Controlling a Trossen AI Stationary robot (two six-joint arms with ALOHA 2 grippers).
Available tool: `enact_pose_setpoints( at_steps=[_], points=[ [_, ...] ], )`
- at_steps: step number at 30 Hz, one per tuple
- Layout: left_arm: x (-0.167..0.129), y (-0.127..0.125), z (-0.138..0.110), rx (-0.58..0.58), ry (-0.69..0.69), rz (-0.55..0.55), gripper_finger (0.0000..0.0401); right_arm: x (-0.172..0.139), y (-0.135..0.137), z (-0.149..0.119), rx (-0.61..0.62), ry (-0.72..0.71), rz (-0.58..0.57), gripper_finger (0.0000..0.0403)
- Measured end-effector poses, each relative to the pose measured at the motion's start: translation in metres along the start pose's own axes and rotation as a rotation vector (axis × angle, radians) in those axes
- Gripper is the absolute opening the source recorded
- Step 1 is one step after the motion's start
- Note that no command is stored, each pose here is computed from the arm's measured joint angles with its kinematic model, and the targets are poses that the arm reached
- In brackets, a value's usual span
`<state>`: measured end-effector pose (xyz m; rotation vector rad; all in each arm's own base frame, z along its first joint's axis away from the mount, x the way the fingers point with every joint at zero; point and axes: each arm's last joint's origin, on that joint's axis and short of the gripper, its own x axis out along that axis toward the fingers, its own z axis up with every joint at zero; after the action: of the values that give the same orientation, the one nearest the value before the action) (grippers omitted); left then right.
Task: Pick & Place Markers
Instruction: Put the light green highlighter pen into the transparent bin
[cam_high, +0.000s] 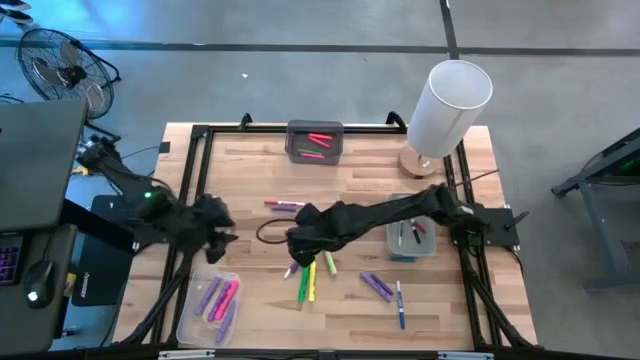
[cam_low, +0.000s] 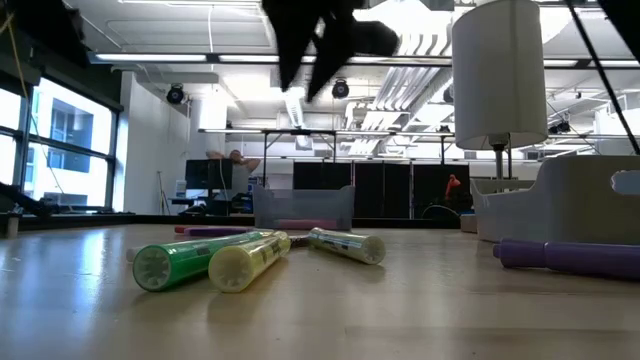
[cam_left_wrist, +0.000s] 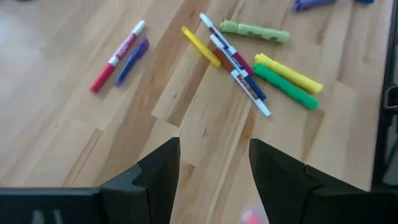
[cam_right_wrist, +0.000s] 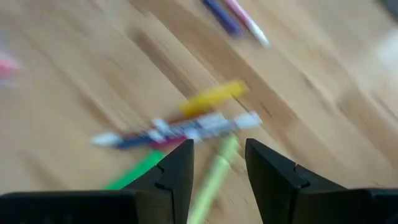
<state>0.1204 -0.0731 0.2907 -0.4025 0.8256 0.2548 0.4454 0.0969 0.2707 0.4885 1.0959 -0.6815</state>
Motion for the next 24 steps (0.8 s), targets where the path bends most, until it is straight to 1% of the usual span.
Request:
enact_pose_setpoints(
  at_steps=[3,7,10,14,17,19,21,24],
  points=[
    [0.02,0.007,0.001,0.012,0.027,-0.003,0.0188,0.025,0.001,-0.011,0.041,0.116,-0.093,0.0133],
    [0.034,0.016,0.0,0.018,0.059,0.014,0.0188,0.058,0.007,-0.024,0.067,0.213,-0.121,0.0134],
    [0.038,0.019,0.002,0.026,0.075,0.011,0.0188,0.077,0.008,-0.033,0.107,0.235,-0.123,0.0134],
    [0.039,0.019,0.005,0.038,0.072,-0.01,0.0188,0.101,0.004,-0.046,0.154,0.262,-0.151,0.0134],
    [0.038,0.018,0.005,0.053,0.072,-0.024,0.0188,0.116,0.003,-0.055,0.178,0.294,-0.118,0.0134],
    [0.038,0.018,0.005,0.055,0.076,-0.025,0.0188,0.122,0.003,-0.06,0.185,0.292,-0.103,0.0134],
    [0.039,0.018,0.005,0.054,0.076,-0.027,0.0188,0.129,-0.001,-0.066,0.214,0.297,-0.123,0.0131],
    [0.039,0.017,0.006,0.051,0.069,-0.036,0.0188,0.135,-0.005,-0.071,0.22,0.297,-0.139,0.0115]
  ],
)
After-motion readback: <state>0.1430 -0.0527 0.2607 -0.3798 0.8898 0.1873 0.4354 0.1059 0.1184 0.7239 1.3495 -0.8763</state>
